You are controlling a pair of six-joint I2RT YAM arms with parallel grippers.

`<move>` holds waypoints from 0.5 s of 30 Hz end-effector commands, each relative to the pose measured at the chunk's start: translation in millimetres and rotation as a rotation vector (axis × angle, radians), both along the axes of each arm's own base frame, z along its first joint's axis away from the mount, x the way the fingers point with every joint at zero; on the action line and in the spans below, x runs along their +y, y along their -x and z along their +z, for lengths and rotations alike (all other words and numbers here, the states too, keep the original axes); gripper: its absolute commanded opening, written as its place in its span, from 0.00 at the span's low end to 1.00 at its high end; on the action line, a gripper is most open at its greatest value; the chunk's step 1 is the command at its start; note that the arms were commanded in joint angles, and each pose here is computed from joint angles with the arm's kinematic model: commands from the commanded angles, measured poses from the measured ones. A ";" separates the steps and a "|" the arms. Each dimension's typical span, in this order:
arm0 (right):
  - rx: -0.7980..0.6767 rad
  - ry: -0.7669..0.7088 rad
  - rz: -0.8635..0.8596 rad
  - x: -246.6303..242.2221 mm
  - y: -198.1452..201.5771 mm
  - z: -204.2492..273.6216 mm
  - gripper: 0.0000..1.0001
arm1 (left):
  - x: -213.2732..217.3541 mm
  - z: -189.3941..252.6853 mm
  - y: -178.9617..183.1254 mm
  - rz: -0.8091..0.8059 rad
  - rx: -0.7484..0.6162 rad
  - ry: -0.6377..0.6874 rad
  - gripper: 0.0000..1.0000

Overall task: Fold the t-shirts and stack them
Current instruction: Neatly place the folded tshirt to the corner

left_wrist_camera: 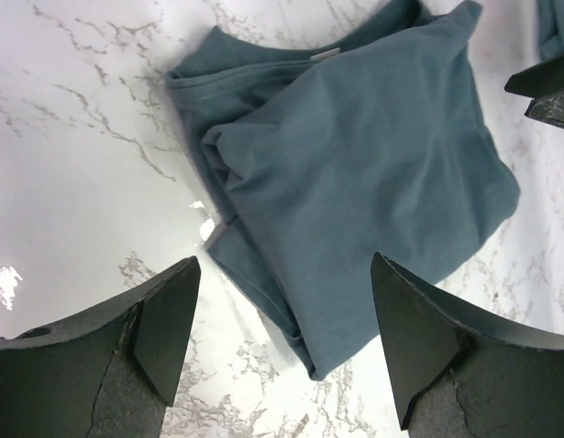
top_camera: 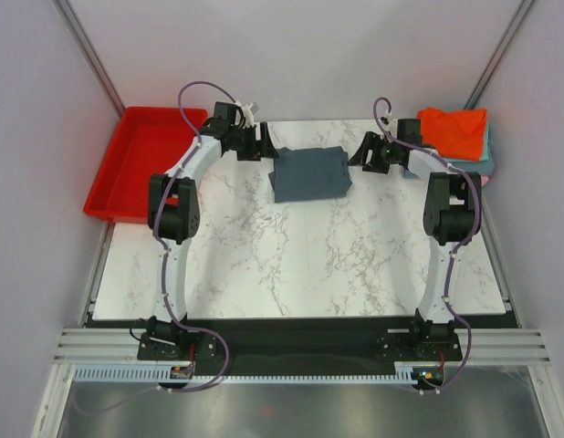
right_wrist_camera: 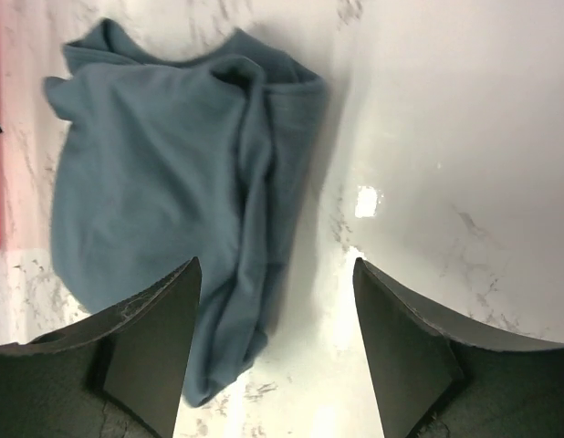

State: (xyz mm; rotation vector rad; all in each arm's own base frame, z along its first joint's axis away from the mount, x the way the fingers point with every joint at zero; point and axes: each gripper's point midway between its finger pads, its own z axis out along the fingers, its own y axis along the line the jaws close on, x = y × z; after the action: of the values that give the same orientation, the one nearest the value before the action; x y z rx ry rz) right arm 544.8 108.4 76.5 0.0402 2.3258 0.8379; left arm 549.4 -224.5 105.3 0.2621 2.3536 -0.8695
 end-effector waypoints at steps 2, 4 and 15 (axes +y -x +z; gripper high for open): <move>0.038 -0.013 0.024 8.0 3.5 -18.0 0.76 | 11.9 -7.1 -16.8 0.017 -0.061 -0.070 0.83; 0.055 -0.027 0.028 7.0 4.1 -26.3 0.76 | 13.4 -10.4 -17.7 0.020 -0.060 -0.079 0.83; 0.179 -0.211 0.067 36.6 10.4 -71.8 0.77 | 15.4 -31.5 -6.2 0.019 0.003 -0.095 0.83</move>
State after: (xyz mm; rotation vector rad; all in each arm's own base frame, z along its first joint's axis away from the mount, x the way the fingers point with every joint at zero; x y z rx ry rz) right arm 546.6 133.5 41.2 0.0806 2.3305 1.0832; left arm 552.7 -214.4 76.3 0.2396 2.4084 -0.7942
